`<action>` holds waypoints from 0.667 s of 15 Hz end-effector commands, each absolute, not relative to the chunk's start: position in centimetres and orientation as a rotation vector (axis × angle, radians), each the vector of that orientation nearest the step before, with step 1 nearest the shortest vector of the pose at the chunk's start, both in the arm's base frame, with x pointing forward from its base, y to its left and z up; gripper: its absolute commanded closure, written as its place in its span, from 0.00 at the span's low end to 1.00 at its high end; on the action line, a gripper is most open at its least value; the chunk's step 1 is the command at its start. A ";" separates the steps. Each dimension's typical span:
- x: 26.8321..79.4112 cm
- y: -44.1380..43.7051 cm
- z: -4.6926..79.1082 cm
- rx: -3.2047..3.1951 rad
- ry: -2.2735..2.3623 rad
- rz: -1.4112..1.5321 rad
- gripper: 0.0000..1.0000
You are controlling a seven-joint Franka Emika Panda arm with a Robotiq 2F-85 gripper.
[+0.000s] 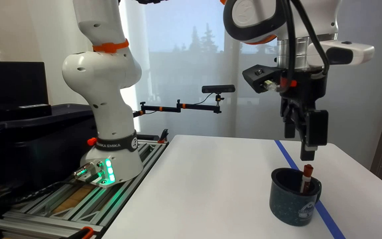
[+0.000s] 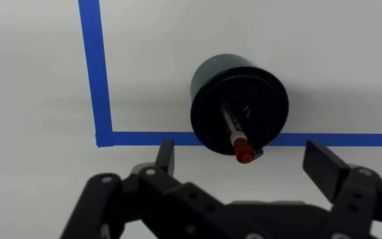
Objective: Move the sharpie to the table
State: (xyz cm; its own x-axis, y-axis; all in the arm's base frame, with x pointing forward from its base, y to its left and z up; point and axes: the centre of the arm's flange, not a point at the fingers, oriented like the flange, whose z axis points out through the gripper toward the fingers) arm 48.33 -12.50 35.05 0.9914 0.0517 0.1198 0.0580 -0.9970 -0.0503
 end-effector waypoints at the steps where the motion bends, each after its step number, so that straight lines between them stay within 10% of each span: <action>1: 50.4 -12.0 34.6 -3.077 -0.062 -0.192 0.00; 10: 52.0 -10.8 32.4 -3.075 -0.073 -0.181 0.00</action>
